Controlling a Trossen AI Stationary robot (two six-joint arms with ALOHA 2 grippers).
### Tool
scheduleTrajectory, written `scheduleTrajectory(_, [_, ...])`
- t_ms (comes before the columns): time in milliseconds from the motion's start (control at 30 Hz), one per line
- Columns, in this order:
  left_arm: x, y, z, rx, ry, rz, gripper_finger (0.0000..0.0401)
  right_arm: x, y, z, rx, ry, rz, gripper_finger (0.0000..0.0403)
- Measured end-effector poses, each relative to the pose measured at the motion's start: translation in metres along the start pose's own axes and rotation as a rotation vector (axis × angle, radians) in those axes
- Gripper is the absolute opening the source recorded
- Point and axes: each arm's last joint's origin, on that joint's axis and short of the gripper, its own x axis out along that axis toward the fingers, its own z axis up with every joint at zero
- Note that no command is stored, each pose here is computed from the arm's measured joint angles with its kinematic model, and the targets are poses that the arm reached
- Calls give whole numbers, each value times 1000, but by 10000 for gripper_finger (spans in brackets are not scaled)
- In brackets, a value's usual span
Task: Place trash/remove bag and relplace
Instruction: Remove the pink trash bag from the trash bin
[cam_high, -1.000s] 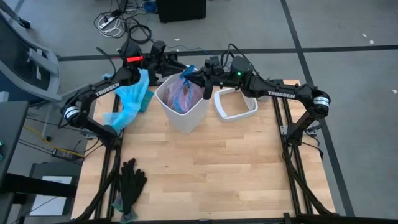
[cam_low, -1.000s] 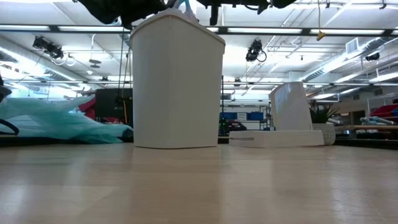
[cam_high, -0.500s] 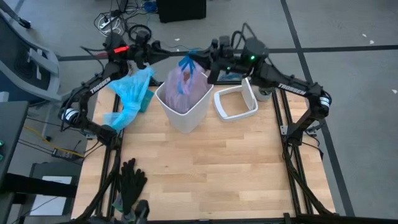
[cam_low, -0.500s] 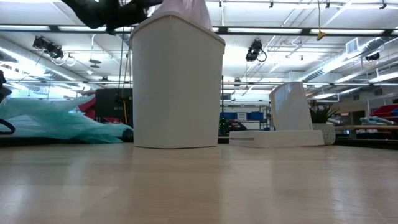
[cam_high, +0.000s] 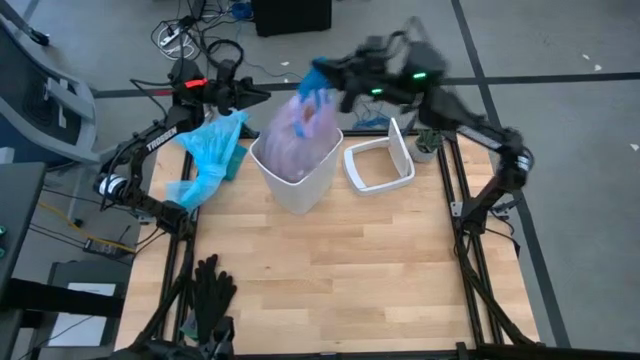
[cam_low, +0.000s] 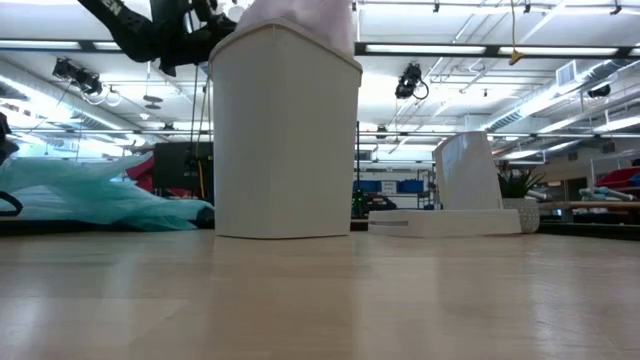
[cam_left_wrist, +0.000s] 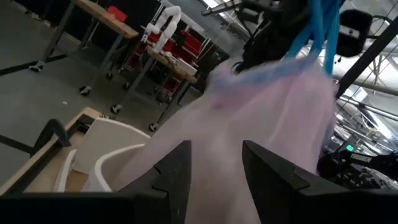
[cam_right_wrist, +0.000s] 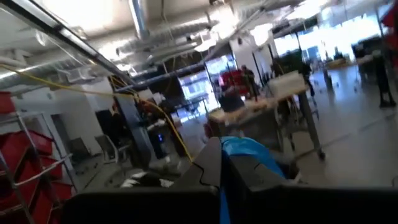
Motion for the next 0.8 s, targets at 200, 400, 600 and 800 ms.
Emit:
scheduleTrajectory(200, [-5, 2, 0, -3, 12, -2, 152, -3, 11, 27, -48, -256, 107, 0])
scheduleTrajectory(400, [-7, 2, 0, -1, 23, -9, 152, 6, 2, 14, -23, -180, 38, 0])
scheduleTrajectory(600, [-9, 2, 0, 1, 35, -16, 152, -9, 16, 41, -29, -327, 107, 0])
scheduleTrajectory(800, [-10, 1, 0, -1, 57, -33, 152, -1, 12, 34, -73, -389, 111, 0])
